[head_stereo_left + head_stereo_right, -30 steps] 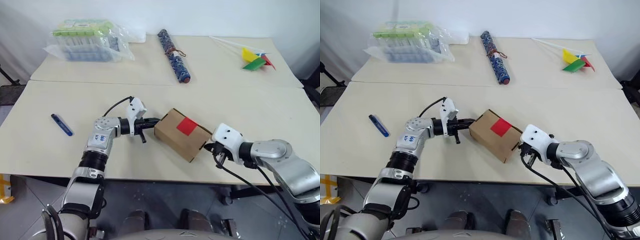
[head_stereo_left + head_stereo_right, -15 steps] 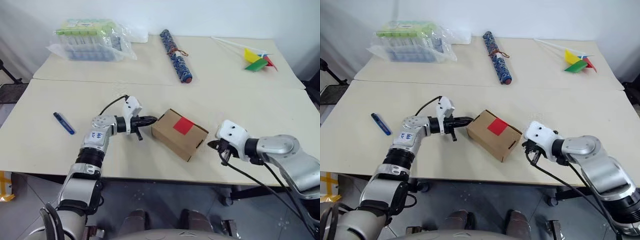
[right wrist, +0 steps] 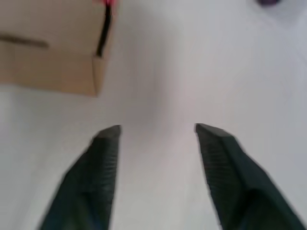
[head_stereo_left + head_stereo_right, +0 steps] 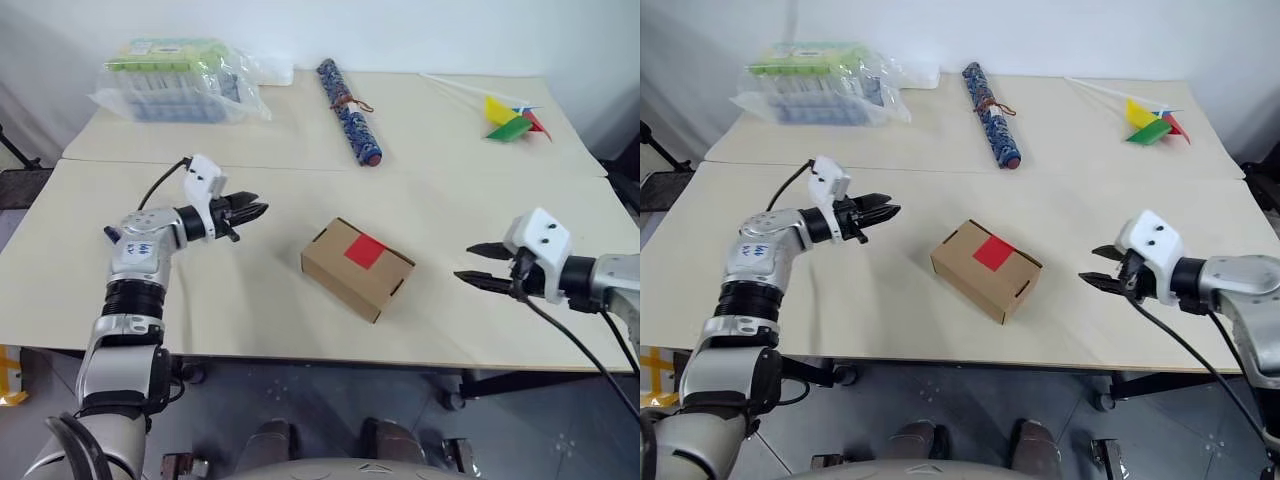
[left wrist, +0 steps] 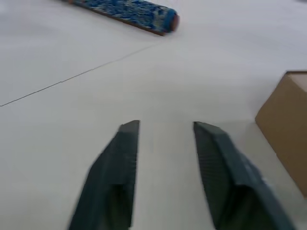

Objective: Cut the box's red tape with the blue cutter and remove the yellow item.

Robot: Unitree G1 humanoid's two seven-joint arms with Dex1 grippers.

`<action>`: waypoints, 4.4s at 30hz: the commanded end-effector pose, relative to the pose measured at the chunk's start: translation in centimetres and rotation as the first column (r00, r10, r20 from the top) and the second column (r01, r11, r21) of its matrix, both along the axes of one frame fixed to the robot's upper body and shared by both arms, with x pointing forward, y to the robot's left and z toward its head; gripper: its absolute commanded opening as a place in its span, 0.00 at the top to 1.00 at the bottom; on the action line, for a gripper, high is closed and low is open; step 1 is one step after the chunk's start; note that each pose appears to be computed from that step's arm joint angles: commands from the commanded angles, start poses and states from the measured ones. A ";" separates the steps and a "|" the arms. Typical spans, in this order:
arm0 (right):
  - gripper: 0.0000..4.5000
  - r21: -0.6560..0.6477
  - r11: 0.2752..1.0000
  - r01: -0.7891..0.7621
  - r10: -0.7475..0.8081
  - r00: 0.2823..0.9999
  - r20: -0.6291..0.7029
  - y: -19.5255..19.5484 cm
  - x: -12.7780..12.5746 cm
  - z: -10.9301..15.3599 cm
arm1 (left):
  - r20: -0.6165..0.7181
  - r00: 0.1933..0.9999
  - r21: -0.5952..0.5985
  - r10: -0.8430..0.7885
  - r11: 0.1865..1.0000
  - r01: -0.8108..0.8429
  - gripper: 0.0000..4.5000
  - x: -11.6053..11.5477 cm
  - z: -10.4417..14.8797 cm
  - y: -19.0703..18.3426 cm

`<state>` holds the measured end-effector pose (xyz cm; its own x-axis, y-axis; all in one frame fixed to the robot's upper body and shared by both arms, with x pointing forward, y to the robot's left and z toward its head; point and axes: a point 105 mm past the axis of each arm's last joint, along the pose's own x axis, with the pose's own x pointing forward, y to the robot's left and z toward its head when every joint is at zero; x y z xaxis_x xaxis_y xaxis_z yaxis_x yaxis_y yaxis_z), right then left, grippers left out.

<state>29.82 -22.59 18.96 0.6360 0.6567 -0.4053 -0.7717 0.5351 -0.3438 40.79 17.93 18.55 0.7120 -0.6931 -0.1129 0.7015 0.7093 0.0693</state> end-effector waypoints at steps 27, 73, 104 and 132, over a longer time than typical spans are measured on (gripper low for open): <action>0.00 0.104 0.813 -0.573 0.555 0.816 0.161 9.7 5.8 7.4 | -0.137 -0.097 -0.137 0.986 -0.116 -0.984 0.01 -9.2 1.9 15.0; 0.00 0.069 0.776 -0.627 0.617 0.777 0.126 10.9 4.7 7.2 | -0.418 -0.026 0.285 0.908 0.104 -0.953 0.01 -5.1 -5.8 12.1; 0.00 0.063 0.804 -0.592 0.581 0.803 0.133 10.5 4.8 7.5 | -0.453 -0.068 0.353 0.889 0.109 -0.929 0.34 -7.1 -7.6 11.9; 0.00 0.051 0.822 -0.567 0.557 0.819 0.140 10.1 5.2 7.7 | -0.437 -0.099 0.340 0.894 0.062 -0.938 0.91 -8.1 -6.8 14.2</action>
<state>35.26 -12.15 25.12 0.1628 0.9404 -0.2986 -0.9278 0.0430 -0.3705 34.38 30.83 13.62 0.6198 0.5285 -0.5802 -0.6753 0.7358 -0.0511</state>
